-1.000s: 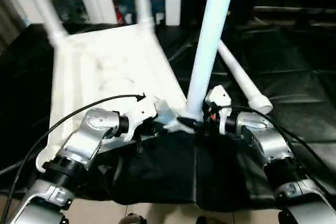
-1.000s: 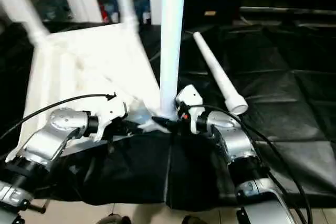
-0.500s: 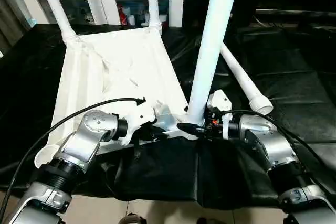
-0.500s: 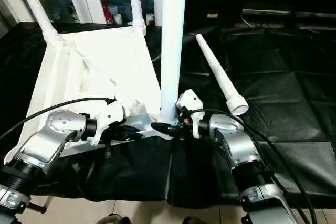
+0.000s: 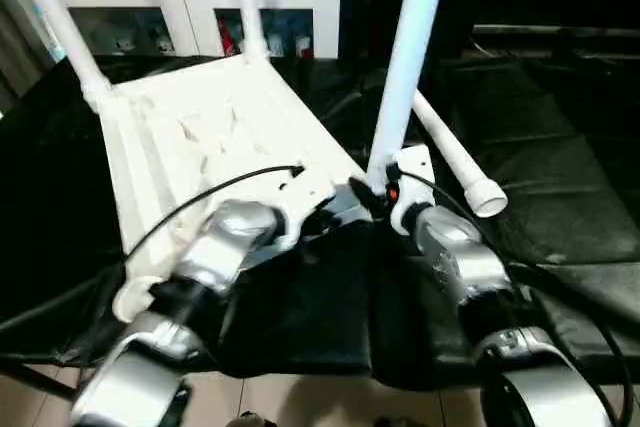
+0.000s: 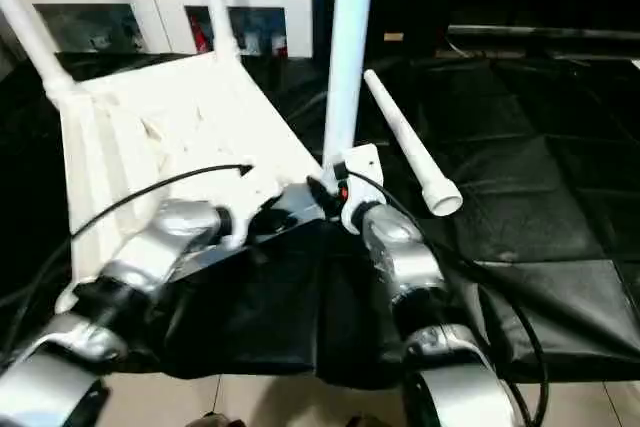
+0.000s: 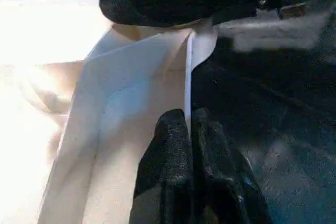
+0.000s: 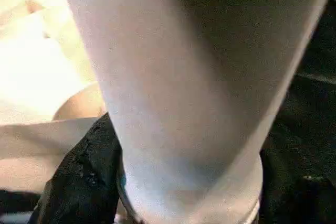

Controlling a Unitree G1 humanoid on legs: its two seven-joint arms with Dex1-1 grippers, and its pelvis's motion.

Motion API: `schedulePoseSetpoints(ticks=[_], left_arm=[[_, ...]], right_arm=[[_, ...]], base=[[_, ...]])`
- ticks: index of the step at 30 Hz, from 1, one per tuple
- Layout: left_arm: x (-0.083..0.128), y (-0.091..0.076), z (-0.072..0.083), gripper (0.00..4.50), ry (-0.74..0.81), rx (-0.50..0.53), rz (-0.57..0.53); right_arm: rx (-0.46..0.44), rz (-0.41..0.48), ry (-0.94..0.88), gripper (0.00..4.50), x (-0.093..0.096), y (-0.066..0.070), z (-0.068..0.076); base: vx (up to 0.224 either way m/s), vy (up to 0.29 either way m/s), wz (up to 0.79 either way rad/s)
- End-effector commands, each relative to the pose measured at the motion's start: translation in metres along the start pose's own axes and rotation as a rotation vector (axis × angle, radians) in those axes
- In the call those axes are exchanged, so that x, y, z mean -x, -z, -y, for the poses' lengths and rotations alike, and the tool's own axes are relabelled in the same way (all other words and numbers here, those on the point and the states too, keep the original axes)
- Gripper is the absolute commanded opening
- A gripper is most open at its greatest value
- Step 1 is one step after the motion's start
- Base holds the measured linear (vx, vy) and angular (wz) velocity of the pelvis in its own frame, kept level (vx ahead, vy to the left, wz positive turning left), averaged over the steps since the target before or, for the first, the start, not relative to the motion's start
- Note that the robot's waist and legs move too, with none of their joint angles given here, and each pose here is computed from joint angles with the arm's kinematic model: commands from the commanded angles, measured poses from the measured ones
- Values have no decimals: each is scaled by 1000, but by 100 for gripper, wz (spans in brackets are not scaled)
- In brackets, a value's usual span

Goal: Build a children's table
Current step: Rotate leg to tighten

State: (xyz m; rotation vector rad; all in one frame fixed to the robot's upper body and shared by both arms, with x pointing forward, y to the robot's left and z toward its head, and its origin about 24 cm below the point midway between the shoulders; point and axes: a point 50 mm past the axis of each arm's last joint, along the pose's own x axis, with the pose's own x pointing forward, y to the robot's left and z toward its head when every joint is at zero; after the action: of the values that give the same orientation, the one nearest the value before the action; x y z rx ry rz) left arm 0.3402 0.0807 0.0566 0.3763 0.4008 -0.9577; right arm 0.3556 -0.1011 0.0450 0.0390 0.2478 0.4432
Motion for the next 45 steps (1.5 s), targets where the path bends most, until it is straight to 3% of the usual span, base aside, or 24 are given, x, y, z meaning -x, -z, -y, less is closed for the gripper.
schedulePoseSetpoints(ticks=[1, 3, 4, 12, 19, 25, 30, 31, 33, 39, 45], left_arm=[[-8, -23, -2, 0, -84, 6, 93], [-8, -24, -1, 0, -73, -1, 98], [-8, -23, 0, 0, -63, -9, 101], [12, -7, 7, 0, 124, -74, 124], [40, 17, 5, 0, 253, -144, 59], [58, 27, 5, 0, 326, -165, 29], [66, 31, 5, 0, 350, -170, 26], [66, 31, 5, 0, 351, -170, 27], [67, 32, 5, 0, 355, -169, 24], [67, 33, 5, 0, 345, -160, 22], [50, 33, -7, 0, 161, -110, -14]], right_arm=[[-100, -86, -122, 347, -7, 25, -35], [-93, -79, -129, 353, -7, 24, -36], [-83, -74, -132, 383, -7, 23, -35], [66, -40, -350, 383, 8, 11, -17], [252, -28, -573, 383, 34, -3, 2], [338, -42, -641, 383, 45, -8, 11], [317, -20, -674, 383, 48, -11, 10], [315, -17, -683, 359, 48, -11, 9], [312, -21, -708, 359, 50, -10, 7], [277, -35, -738, 297, 52, -3, 3], [187, -54, -514, 276, 40, 12, 7]], base=[[0, 0, 0], [0, 0, 0], [0, 0, 0], [0, 0, 0], [0, 0, 0], [0, 0, 0], [0, 0, 0], [0, 0, 0], [0, 0, 0], [0, 0, 0], [0, 0, 0]])
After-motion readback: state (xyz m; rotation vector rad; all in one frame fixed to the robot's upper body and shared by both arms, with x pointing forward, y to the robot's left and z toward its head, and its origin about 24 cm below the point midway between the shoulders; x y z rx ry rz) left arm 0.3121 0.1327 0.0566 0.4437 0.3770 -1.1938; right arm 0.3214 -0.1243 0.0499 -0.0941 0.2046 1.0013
